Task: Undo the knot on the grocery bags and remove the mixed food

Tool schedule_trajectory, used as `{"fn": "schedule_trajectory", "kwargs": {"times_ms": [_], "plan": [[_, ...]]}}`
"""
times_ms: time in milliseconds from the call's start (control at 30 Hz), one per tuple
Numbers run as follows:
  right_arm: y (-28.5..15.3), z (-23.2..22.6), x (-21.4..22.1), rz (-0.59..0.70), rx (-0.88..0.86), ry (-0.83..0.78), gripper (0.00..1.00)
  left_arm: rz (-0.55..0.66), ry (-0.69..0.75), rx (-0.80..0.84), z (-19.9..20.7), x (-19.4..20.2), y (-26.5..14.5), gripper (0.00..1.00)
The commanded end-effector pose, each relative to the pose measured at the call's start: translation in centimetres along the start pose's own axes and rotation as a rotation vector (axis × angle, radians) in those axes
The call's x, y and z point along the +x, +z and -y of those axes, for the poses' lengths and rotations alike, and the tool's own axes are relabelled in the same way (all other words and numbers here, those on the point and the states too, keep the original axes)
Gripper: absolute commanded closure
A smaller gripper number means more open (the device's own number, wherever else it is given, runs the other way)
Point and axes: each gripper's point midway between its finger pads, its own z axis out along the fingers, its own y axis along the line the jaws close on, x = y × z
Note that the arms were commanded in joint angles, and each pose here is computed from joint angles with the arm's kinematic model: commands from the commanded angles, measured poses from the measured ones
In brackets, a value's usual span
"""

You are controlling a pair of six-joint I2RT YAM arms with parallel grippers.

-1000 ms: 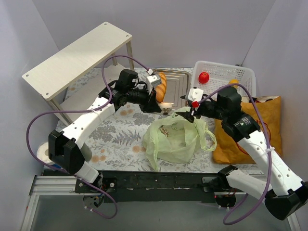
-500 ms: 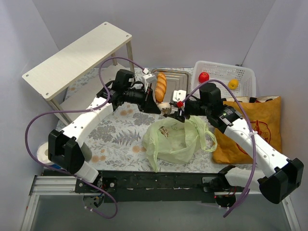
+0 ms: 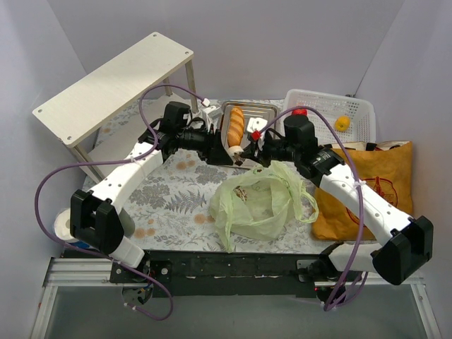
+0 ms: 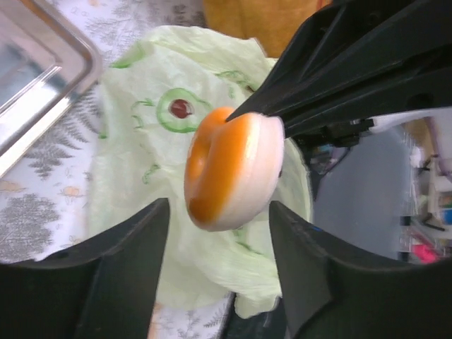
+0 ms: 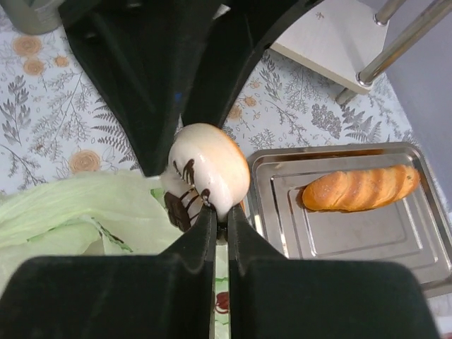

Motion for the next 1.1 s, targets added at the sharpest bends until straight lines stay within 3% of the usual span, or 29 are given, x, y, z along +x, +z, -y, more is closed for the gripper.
{"fn": "schedule_trajectory", "kwargs": {"times_ms": [0,100,167,333,567,600,733,867,1067], "plan": [[0.3,3.2,-2.7,0.081,0.076,0.121,0.99,0.062,0.067,-0.207,-2.0,-1.8,-1.4,0.33],[1.1,7.6,0.7,0.013,0.148,0.335,0.99,0.099,0.153,-0.417,-4.2,-2.9,-3.9,0.21],[0.4,11.5,1.3,0.009,0.225,0.416,0.99,0.115,0.183,-0.502,-5.0,-2.9,-5.3,0.19],[1.8,18.0,8.2,-0.085,0.378,0.732,0.99,0.111,0.234,-0.547,-4.1,-1.9,-7.4,0.18],[5.4,24.5,13.3,-0.121,0.452,0.797,0.99,0.040,0.196,-0.594,-5.8,1.0,-8.7,0.18],[6.5,25.3,15.6,-0.148,0.469,0.813,0.99,0.039,0.187,-0.595,-6.0,1.1,-8.8,0.18],[8.3,29.6,16.8,-0.131,0.536,0.776,0.99,0.016,0.150,-0.606,-6.9,1.7,-9.1,0.18],[9.9,31.0,19.8,-0.166,0.591,0.760,0.99,-0.009,0.145,-0.624,-7.7,2.4,-9.4,0.18],[10.5,29.2,22.4,-0.218,0.565,0.817,0.99,-0.020,0.137,-0.638,-8.5,3.0,-9.4,0.18]]}}
